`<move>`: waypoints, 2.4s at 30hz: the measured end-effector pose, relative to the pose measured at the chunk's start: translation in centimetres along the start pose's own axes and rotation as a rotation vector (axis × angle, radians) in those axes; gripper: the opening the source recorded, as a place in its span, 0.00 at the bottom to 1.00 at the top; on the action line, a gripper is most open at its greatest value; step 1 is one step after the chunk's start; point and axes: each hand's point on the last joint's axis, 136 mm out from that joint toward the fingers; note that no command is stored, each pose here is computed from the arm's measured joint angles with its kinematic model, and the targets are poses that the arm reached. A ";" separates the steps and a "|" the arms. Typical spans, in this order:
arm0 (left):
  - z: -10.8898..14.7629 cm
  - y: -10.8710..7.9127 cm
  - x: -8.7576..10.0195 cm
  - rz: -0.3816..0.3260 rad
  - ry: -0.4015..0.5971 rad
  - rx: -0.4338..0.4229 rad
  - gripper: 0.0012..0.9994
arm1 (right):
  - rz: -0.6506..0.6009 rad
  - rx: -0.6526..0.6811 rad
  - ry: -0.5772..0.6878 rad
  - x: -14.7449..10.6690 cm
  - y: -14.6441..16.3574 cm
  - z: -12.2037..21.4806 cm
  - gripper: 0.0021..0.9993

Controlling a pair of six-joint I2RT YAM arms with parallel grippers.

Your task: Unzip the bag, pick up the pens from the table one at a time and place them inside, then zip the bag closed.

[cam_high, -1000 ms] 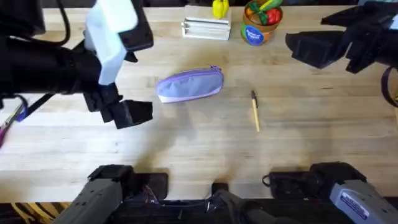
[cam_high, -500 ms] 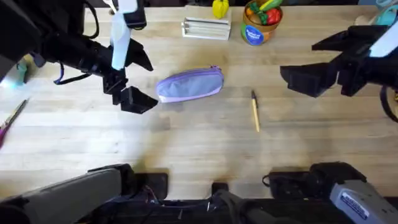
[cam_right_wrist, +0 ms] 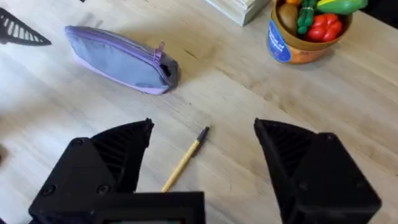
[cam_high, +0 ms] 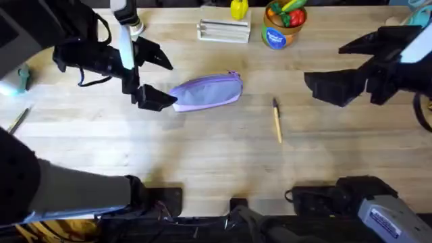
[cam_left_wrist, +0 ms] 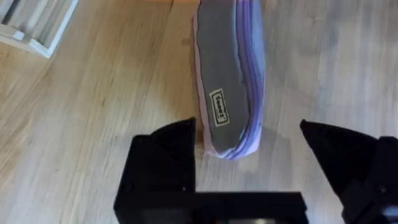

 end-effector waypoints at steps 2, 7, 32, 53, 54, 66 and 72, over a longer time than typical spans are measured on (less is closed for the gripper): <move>-0.6 0.1 -0.1 0.019 -0.022 -0.030 0.99 | 0.000 0.000 0.000 0.0 0.0 0.0 1.00; -2.4 0.2 -1.0 0.080 -0.041 -0.103 0.99 | 0.000 0.000 0.000 0.0 0.0 0.0 1.00; -3.5 0.8 -1.8 0.106 -0.047 -0.127 0.99 | 0.028 -0.022 -0.035 0.9 -0.5 0.0 1.00; -3.5 0.8 -1.8 0.094 -0.046 -0.126 0.04 | -0.102 0.379 0.074 2.0 3.6 -13.0 1.00; -3.5 0.8 -1.8 0.094 -0.047 -0.126 0.04 | -0.132 0.384 0.088 2.2 3.4 -13.8 1.00; -3.5 0.8 -1.8 0.094 -0.046 -0.126 0.04 | -0.405 0.678 0.139 2.0 6.6 -19.1 1.00; -3.5 0.8 -1.8 0.094 -0.047 -0.126 0.04 | -0.462 0.743 0.158 0.8 7.2 -21.1 0.99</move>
Point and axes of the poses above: each hand's point on the last joint's axis, 136 mm out from that joint toward the fingers, its own z axis back along the fingers, its own y axis along the line the jaws close on, x = y × z, and after that the axes turned 11 degrees about z, right-handed
